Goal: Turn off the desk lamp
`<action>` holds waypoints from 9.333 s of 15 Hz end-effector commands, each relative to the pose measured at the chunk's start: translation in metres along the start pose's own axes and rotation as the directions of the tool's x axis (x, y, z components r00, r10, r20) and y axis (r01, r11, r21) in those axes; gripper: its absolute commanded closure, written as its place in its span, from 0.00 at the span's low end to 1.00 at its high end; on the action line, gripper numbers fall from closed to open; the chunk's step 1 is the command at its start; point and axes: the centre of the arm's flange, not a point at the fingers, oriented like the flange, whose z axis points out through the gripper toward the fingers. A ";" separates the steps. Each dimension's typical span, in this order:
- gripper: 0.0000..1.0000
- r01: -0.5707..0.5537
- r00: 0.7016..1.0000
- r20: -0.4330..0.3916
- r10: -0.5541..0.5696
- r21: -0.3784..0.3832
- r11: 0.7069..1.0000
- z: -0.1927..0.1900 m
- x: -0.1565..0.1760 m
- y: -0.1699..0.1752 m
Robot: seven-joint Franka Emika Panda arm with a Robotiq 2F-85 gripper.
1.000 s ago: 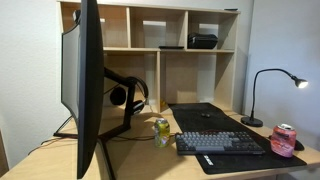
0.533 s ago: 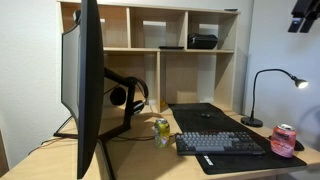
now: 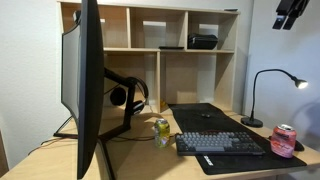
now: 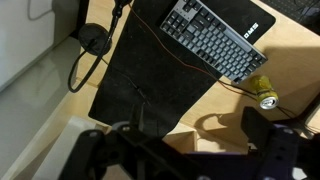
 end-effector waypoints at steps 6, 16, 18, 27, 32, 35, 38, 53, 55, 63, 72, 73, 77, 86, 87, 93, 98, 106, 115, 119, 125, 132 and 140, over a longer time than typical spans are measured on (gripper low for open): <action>0.00 0.381 0.923 -0.098 -0.371 0.122 0.916 0.009 0.001 0.014; 0.00 0.431 0.902 -0.074 -0.425 0.115 0.895 0.006 -0.005 0.012; 0.00 0.551 0.834 -0.119 -0.539 0.122 0.826 0.009 -0.006 0.020; 0.00 0.697 0.715 -0.148 -0.683 0.075 0.713 0.009 -0.013 0.020; 0.00 0.699 0.713 -0.149 -0.685 0.075 0.711 0.009 -0.012 0.020; 0.00 0.704 0.708 -0.159 -0.688 0.083 0.705 0.008 -0.012 0.020; 0.00 0.718 0.695 -0.140 -0.705 0.091 0.690 -0.042 0.046 0.023; 0.00 0.744 0.645 -0.080 -0.760 0.292 0.601 0.019 0.133 0.036; 0.00 0.732 0.639 -0.048 -0.768 0.345 0.588 0.043 0.145 0.038; 0.00 0.679 0.674 0.008 -0.739 0.390 0.623 0.081 0.139 0.042; 0.00 0.598 0.703 0.075 -0.707 0.476 0.645 0.209 0.184 0.040; 0.00 0.609 0.688 0.065 -0.723 0.490 0.624 0.207 0.164 0.031; 0.00 0.601 0.698 0.074 -0.713 0.480 0.638 0.213 0.177 0.034; 0.00 0.512 0.741 0.198 -0.642 0.453 0.730 0.329 0.251 0.083; 0.00 0.543 0.731 0.160 -0.663 0.452 0.708 0.319 0.214 0.060; 0.00 0.526 0.731 0.217 -0.647 0.426 0.736 0.370 0.230 0.069; 0.00 0.488 0.783 0.155 -0.602 0.446 0.750 0.432 0.262 0.098; 0.00 0.439 0.812 0.199 -0.549 0.412 0.799 0.440 0.240 0.090; 0.00 0.419 0.840 0.228 -0.492 0.302 0.856 0.533 0.286 0.124; 0.00 0.378 0.853 0.269 -0.448 0.275 0.884 0.516 0.245 0.101; 0.00 0.406 0.834 0.247 -0.493 0.330 0.852 0.549 0.266 0.116; 0.00 0.415 0.808 0.313 -0.499 0.298 0.860 0.576 0.274 0.119; 0.00 0.590 0.697 0.156 -0.700 0.431 0.683 0.580 0.238 0.099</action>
